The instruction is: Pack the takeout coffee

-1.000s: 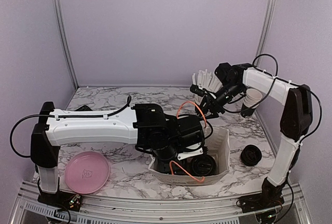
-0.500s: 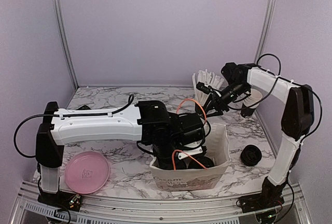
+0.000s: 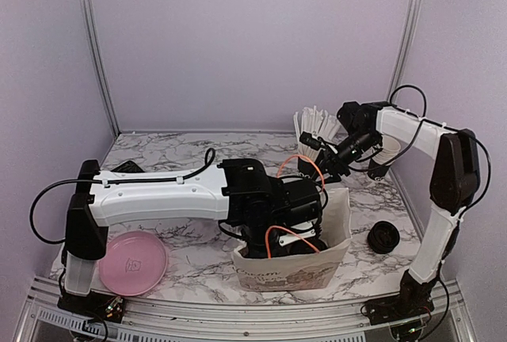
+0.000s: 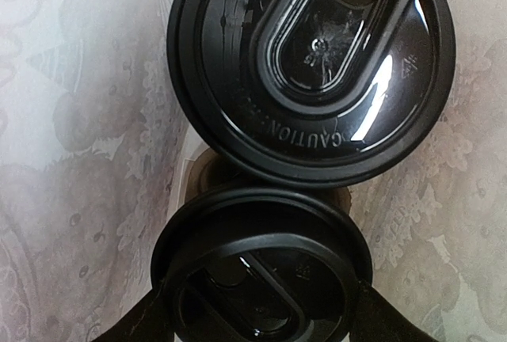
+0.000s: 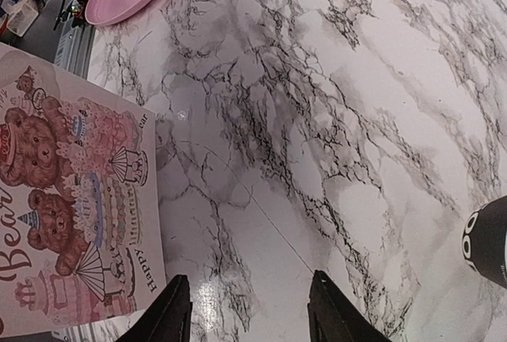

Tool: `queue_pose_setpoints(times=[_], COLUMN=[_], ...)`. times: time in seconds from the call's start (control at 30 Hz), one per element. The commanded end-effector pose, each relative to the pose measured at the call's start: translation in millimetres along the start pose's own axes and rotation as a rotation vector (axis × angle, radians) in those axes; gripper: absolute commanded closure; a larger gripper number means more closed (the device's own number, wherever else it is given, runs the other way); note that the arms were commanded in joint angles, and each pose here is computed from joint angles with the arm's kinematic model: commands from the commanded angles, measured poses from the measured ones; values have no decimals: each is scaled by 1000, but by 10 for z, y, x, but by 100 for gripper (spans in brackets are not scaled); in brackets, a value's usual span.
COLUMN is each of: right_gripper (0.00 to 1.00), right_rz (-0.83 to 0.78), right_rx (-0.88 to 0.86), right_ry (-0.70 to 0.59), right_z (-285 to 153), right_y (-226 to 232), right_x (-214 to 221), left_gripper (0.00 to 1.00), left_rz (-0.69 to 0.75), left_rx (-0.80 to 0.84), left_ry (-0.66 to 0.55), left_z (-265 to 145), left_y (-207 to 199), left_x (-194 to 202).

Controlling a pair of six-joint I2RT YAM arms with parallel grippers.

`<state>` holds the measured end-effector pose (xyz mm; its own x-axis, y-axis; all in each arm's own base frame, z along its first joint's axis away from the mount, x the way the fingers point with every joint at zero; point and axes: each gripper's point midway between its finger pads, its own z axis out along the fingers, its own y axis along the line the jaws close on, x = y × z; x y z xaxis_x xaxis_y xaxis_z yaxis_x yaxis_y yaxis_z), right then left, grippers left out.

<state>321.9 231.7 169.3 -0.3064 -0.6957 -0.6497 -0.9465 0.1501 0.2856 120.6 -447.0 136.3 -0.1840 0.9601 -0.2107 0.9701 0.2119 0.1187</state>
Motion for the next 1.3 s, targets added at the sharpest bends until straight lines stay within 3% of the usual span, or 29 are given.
queue_pose_setpoints(times=[0.0,0.17,0.2,0.47,0.77,1.0,1.27], right_gripper=[51,51,51,51,50,50,50], right_rz=[-31,-27,-24,-11,6,33,41], right_rx=[16,10,9,8,61,102,132], right_ry=[-33,-31,-29,-26,-37,-66,-109], right_z=[-129,-131,-126,-106,-230,-360,-567], right_y=[93,105,101,51,-114,-236,-217], right_x=[-111,-111,-105,-116,-203,-252,-294], left_gripper=[31,3,1,1,1,1,1], left_rz=[1,0,2,20,-4,-56,-75], left_rx=[-48,-37,-29,-34,-114,-204,-256], left_ry=[59,-51,-67,-113,-219,-227,-310], left_z=[81,-301,-351,-521,-870,-847,-1130], left_y=[77,86,78,153,533,935,1054], left_x=[145,19,2,-47,-204,-250,-330])
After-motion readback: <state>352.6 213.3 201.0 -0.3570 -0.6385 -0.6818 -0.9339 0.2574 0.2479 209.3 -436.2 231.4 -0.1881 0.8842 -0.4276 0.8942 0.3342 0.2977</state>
